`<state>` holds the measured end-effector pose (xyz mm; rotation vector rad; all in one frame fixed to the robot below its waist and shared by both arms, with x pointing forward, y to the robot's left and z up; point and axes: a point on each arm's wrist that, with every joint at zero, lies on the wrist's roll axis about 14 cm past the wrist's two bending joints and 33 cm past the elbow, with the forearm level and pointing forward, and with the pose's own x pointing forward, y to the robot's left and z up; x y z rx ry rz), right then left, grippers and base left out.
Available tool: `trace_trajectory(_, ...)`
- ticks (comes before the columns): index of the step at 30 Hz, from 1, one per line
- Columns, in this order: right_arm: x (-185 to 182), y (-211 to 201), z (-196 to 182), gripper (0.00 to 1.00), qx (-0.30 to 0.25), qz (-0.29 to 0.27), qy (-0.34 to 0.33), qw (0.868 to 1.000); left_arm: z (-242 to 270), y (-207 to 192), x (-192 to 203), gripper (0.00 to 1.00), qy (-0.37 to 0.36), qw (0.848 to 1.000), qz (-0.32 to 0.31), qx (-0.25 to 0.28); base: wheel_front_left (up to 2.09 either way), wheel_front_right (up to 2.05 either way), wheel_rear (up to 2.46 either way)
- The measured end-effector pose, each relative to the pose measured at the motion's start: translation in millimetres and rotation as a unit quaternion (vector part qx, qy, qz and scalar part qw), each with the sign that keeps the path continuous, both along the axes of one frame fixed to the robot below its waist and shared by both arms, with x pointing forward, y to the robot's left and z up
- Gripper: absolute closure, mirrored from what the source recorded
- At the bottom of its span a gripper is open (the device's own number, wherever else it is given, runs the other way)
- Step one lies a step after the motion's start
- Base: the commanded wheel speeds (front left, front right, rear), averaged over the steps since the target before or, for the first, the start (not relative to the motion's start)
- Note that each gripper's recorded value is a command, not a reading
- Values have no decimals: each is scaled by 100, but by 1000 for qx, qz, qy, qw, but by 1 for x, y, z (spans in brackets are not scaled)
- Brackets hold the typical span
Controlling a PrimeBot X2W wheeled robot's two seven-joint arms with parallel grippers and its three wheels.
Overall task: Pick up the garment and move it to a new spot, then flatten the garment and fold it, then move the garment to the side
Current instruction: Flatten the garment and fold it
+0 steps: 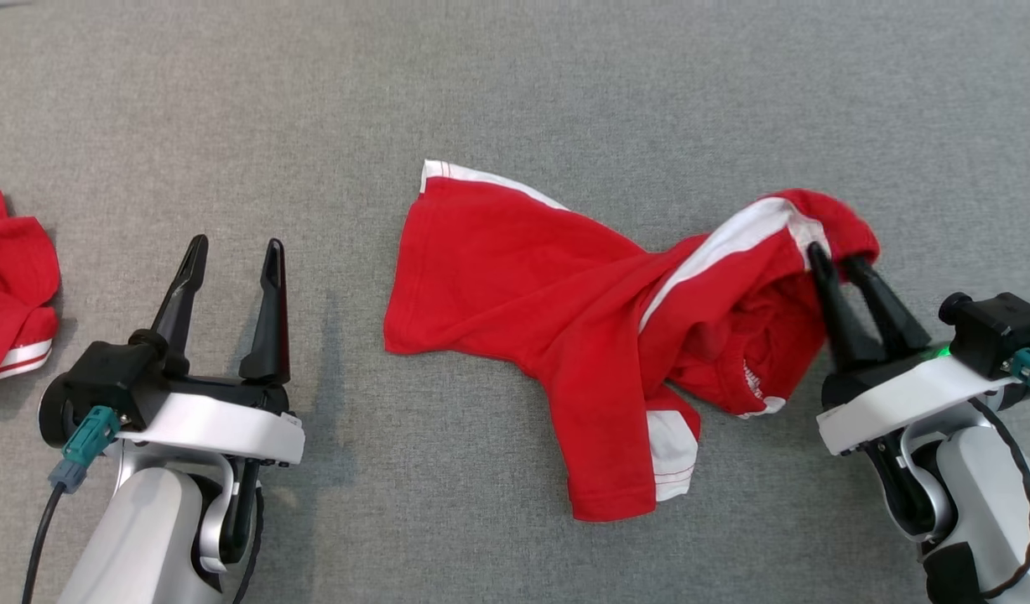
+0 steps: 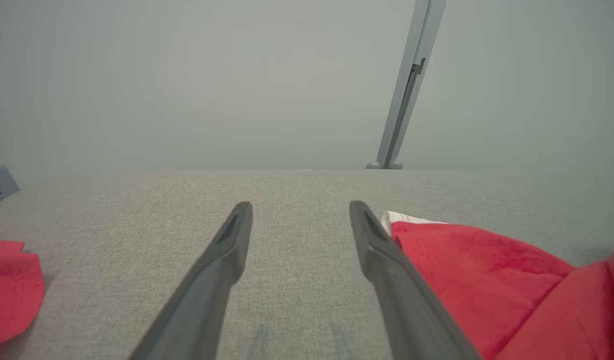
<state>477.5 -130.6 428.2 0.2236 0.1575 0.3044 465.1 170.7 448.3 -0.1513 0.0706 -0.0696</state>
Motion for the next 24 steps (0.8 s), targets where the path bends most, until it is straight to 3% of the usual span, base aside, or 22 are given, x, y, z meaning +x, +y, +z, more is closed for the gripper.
trace_trajectory(24,-56,-21,91,0,-4,-50,-117,992,32,-12,-47,0,-25,1000,-10,7,0,0,0)
